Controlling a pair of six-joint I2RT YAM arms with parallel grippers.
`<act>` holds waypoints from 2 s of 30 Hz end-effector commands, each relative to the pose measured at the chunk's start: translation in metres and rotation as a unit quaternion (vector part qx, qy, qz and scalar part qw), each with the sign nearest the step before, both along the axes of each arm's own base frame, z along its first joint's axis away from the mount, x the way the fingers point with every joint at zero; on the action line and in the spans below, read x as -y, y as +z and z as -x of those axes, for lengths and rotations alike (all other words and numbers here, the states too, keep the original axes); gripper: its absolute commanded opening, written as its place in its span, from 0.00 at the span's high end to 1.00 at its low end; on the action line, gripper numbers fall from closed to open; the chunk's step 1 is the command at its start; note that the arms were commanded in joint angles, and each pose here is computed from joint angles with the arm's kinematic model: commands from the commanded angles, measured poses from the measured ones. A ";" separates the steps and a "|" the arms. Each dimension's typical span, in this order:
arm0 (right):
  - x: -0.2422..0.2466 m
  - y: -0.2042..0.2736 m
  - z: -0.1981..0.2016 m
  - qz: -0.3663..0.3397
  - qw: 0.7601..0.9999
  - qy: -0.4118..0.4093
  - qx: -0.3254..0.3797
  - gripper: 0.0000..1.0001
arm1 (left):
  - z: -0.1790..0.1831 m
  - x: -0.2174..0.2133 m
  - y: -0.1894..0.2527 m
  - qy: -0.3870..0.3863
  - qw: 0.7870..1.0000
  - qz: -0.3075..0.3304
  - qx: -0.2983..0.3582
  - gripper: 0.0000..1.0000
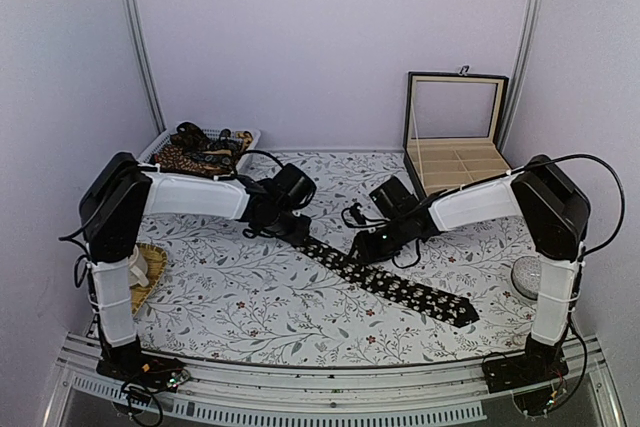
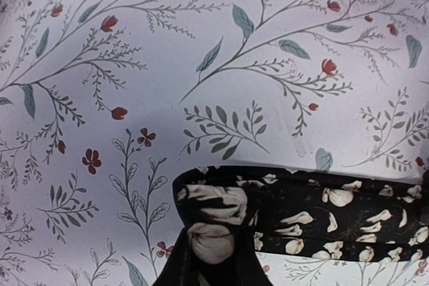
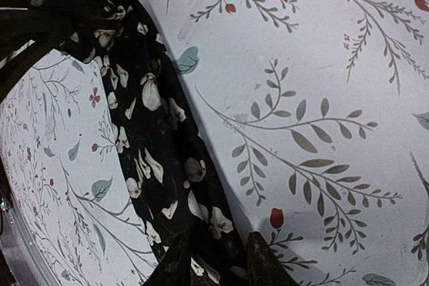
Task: Roll the ties
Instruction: Roll the tie at the center of the board.
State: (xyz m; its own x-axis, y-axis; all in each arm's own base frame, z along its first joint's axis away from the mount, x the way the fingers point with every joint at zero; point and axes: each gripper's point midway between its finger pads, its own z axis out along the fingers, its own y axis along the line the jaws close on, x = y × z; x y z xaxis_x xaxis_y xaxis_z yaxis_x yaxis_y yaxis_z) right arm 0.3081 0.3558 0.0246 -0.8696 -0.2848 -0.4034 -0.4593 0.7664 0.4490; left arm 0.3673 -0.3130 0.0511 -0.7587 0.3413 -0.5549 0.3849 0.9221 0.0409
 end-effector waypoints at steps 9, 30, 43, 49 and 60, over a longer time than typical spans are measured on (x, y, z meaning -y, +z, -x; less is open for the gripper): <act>0.006 0.021 0.035 -0.042 0.997 0.020 -0.055 0.71 | 0.012 -0.020 -0.021 -0.033 0.946 -0.306 0.103 1.00; 0.020 0.080 0.030 -0.218 0.966 0.008 -0.137 0.59 | 0.044 0.005 -0.042 -0.088 0.954 -0.269 0.101 1.00; 0.014 0.106 0.061 -0.284 0.936 0.040 -0.206 0.59 | 0.044 0.019 -0.045 -0.101 0.961 -0.238 0.096 0.97; 0.009 0.074 0.072 -0.277 0.925 0.016 -0.260 0.67 | 0.047 0.019 -0.044 -0.107 0.963 -0.230 0.094 0.91; 0.013 0.011 0.070 -0.204 0.935 -0.033 -0.287 0.72 | 0.049 0.031 -0.037 -0.125 0.968 -0.201 0.089 0.80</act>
State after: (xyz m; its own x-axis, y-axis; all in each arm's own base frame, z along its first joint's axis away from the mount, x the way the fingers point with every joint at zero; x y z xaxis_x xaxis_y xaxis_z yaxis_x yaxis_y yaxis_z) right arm 0.2368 0.3442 0.0692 -0.9856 -0.1653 0.0347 -0.0391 0.4231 0.9052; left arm 0.3364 -0.3327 0.0294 -0.5313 0.6947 -0.4849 0.4537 0.7167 0.5296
